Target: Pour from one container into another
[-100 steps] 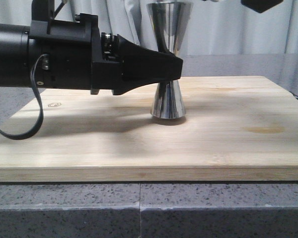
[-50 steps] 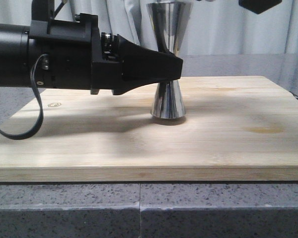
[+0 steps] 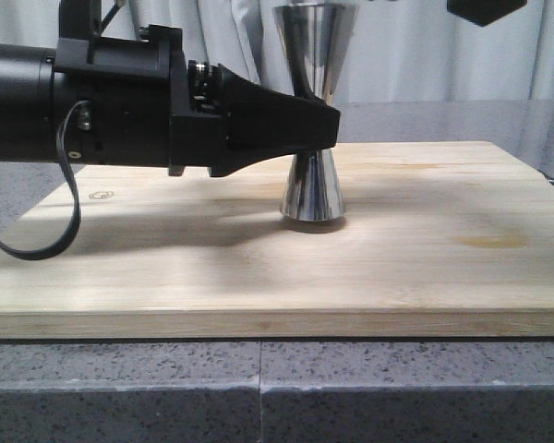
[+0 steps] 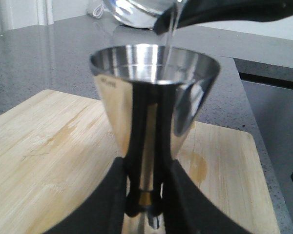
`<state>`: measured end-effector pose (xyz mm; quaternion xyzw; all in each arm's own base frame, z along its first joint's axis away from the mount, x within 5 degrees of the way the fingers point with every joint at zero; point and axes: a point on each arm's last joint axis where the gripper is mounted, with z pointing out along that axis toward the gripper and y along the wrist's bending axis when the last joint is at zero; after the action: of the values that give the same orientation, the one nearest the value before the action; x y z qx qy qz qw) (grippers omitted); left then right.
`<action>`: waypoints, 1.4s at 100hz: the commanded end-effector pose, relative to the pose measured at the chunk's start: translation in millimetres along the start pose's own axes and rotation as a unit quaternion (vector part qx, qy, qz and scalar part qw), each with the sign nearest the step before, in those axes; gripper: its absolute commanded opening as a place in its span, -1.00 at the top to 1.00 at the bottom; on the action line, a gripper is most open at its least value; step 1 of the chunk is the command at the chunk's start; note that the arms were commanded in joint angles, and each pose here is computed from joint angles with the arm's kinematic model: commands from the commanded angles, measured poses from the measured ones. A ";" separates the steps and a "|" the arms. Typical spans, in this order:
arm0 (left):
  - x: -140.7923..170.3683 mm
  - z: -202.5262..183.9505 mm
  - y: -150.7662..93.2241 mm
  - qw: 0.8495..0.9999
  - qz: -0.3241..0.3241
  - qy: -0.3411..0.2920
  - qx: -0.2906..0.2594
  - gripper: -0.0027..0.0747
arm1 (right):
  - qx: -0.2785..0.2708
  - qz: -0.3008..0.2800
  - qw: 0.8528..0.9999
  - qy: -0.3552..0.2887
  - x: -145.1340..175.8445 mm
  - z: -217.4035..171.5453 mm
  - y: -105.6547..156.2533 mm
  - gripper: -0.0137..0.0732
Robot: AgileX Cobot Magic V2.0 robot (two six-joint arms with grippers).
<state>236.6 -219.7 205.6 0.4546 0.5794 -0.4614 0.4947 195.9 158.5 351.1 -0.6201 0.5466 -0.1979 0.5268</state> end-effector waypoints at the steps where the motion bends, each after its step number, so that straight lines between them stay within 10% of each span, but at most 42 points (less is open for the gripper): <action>1: -29.8 -2.5 -3.7 0.997 0.017 -0.069 0.011 0.98 | 0.036 -0.016 0.999 -0.030 -7.9 -8.6 -16.0 0.38; 140: -29.2 -2.5 -4.4 0.998 0.019 -0.066 0.015 0.98 | 0.043 -0.093 0.995 -0.012 -5.8 -5.4 -16.2 0.38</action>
<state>236.1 -219.8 205.2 0.4581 0.5783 -0.4611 0.4930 199.2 158.0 349.6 -0.6517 0.5068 -0.2474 0.5073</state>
